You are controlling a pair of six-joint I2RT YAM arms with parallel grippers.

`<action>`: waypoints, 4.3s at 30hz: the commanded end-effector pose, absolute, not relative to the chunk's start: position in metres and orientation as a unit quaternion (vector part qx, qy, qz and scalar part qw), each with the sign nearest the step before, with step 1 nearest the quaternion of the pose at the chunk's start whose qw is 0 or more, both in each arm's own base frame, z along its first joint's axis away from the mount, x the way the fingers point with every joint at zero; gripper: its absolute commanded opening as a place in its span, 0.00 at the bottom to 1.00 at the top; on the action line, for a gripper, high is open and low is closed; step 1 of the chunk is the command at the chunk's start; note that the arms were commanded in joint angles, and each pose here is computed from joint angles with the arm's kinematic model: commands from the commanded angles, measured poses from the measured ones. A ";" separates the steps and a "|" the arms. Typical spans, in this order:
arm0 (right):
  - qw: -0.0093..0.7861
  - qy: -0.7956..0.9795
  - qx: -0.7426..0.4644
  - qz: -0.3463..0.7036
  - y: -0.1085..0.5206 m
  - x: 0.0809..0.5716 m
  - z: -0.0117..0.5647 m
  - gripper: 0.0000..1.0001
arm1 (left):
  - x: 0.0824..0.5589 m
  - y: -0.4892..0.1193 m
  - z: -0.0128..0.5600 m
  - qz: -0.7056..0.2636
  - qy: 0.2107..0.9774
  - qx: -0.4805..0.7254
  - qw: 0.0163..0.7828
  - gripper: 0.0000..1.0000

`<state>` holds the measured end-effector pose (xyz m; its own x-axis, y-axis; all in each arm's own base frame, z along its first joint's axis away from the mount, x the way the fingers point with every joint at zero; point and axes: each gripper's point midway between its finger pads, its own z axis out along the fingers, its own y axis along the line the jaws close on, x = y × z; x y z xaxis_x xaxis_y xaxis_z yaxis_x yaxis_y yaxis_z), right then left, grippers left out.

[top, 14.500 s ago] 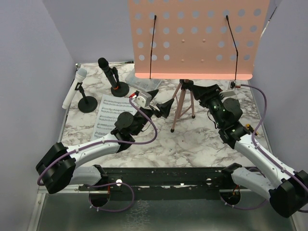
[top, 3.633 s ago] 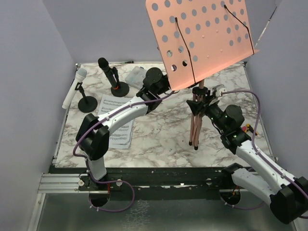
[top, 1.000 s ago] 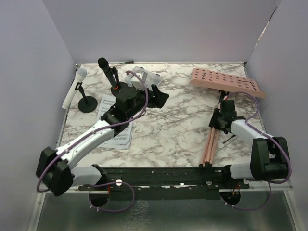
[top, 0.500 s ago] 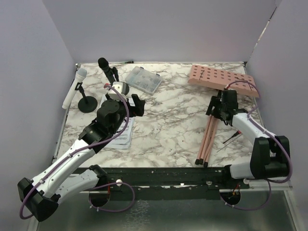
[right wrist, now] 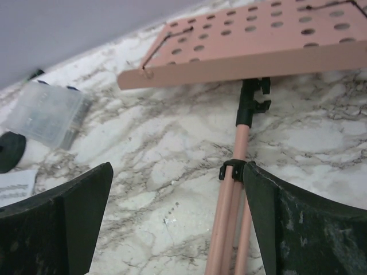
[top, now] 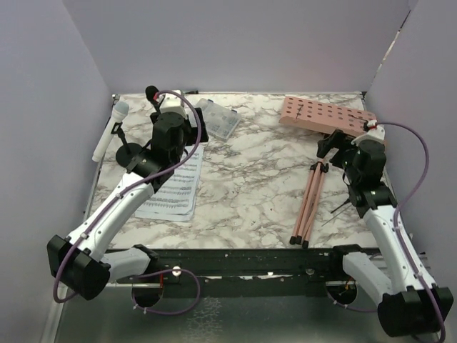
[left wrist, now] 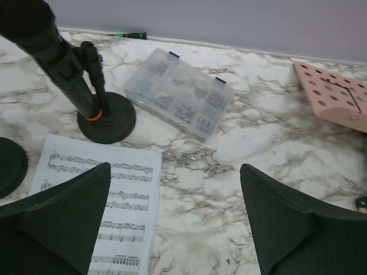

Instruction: Pack up the instrument practice props

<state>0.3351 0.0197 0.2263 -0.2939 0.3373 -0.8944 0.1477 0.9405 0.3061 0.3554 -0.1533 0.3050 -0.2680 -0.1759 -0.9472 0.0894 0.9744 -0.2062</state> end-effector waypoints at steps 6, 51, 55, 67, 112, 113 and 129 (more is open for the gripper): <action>0.623 0.766 0.101 0.120 0.039 0.320 0.254 1.00 | 0.412 -0.077 0.288 -0.028 0.802 -0.121 0.584 0.94; 0.690 0.707 -0.045 0.151 0.068 0.296 0.278 0.99 | 0.526 -0.078 0.384 -0.065 0.728 0.014 0.683 0.02; 0.699 0.695 -0.054 0.158 0.071 0.291 0.284 0.99 | 0.508 -0.111 0.413 -0.088 0.710 0.061 0.696 0.00; 0.710 0.669 -0.092 0.198 0.088 0.276 0.290 0.99 | 0.419 -0.255 0.429 -0.200 0.658 0.252 0.681 0.00; 0.646 0.727 0.014 0.231 0.084 0.298 0.216 1.00 | 0.298 -0.366 0.297 -0.254 0.661 0.417 0.569 0.13; 0.641 0.729 -0.033 0.238 0.094 0.294 0.221 1.00 | 0.300 -0.365 0.298 -0.253 0.664 0.411 0.571 0.16; 0.551 0.688 -0.281 0.380 0.172 0.274 0.234 0.93 | 0.309 -0.373 0.307 -0.270 0.681 0.372 0.570 0.54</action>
